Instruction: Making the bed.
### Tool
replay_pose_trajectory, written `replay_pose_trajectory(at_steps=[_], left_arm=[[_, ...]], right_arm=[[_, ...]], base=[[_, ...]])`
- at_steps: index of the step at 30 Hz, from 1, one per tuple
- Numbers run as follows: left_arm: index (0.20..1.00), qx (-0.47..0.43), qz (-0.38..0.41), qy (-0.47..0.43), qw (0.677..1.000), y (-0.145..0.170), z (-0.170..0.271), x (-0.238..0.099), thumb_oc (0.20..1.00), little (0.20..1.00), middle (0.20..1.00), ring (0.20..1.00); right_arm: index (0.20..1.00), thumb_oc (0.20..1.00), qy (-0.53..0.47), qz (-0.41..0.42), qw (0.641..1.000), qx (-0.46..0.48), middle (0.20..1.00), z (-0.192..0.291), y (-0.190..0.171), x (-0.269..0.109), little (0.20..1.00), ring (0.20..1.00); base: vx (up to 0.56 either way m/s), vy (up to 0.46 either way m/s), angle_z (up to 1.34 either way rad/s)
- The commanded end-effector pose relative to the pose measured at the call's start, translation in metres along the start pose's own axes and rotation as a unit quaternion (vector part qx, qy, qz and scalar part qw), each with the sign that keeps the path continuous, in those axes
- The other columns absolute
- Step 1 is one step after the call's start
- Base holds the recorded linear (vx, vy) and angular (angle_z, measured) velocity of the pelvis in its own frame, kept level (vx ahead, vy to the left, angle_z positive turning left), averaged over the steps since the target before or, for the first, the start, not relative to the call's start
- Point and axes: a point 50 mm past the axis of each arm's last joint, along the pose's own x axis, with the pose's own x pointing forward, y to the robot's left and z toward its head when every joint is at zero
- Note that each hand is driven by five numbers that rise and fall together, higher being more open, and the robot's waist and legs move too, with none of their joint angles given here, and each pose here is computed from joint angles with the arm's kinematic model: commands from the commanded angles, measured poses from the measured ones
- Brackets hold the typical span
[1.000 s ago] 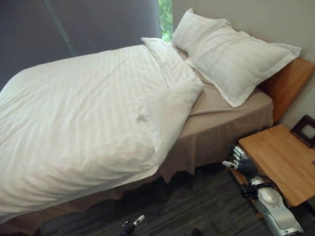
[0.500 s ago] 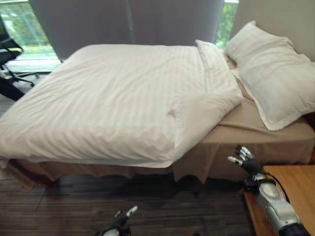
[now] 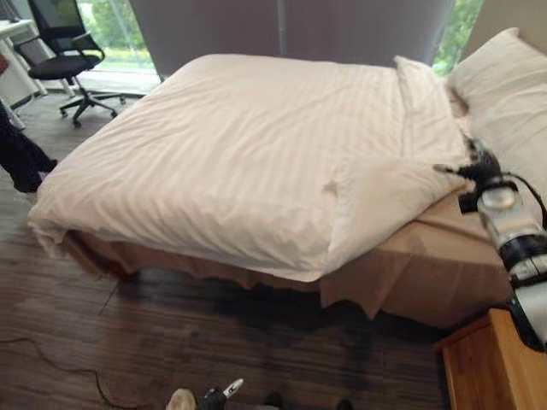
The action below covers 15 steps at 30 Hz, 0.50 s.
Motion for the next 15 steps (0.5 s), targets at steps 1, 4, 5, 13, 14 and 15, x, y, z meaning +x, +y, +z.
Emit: replay_pose_trajectory(at_steps=[1, 4, 5, 13, 14, 15], left_arm=[[1.0, 0.009, 0.004, -0.043, 0.999, 0.012, 0.027, 0.003, 1.0, 1.0, 1.0, 1.0], [1.0, 0.009, 0.011, -0.04, 0.999, 0.017, 0.025, 0.002, 1.0, 1.0, 1.0, 1.0], [1.0, 0.006, 0.012, -0.046, 0.999, 0.017, 0.028, 0.002, 1.0, 1.0, 1.0, 1.0], [1.0, -0.038, -0.017, -0.076, 0.996, 0.004, 0.036, 0.001, 1.0, 1.0, 1.0, 1.0], [1.0, -0.044, -0.02, -0.072, 0.996, 0.001, 0.034, 0.001, 1.0, 1.0, 1.0, 1.0], [1.0, -0.05, -0.02, -0.067, 0.996, 0.0, 0.03, 0.0, 1.0, 1.0, 1.0, 1.0]], right_arm=[[1.0, 1.0, -0.009, -0.014, 0.997, -0.081, 1.0, 0.003, -0.007, 0.002, 1.0, 1.0], [1.0, 1.0, -0.027, -0.037, 0.992, -0.118, 1.0, 0.023, -0.023, 0.007, 1.0, 1.0], [1.0, 1.0, -0.031, -0.052, 0.989, -0.132, 1.0, 0.03, -0.033, 0.009, 1.0, 1.0], [1.0, 1.0, -0.045, -0.166, 0.954, -0.246, 1.0, 0.074, -0.119, 0.006, 1.0, 1.0], [1.0, 1.0, -0.046, -0.179, 0.949, -0.257, 1.0, 0.077, -0.128, 0.004, 1.0, 1.0], [1.0, 1.0, -0.052, -0.185, 0.941, -0.279, 1.0, 0.081, -0.131, 0.003, 1.0, 1.0]], base=[[0.07, -0.09, 0.44], [0.05, -0.125, 0.29], [0.0, -0.096, 0.18], [-0.01, -0.132, 0.22], [0.03, -0.116, 0.07], [0.04, -0.116, 0.05]])
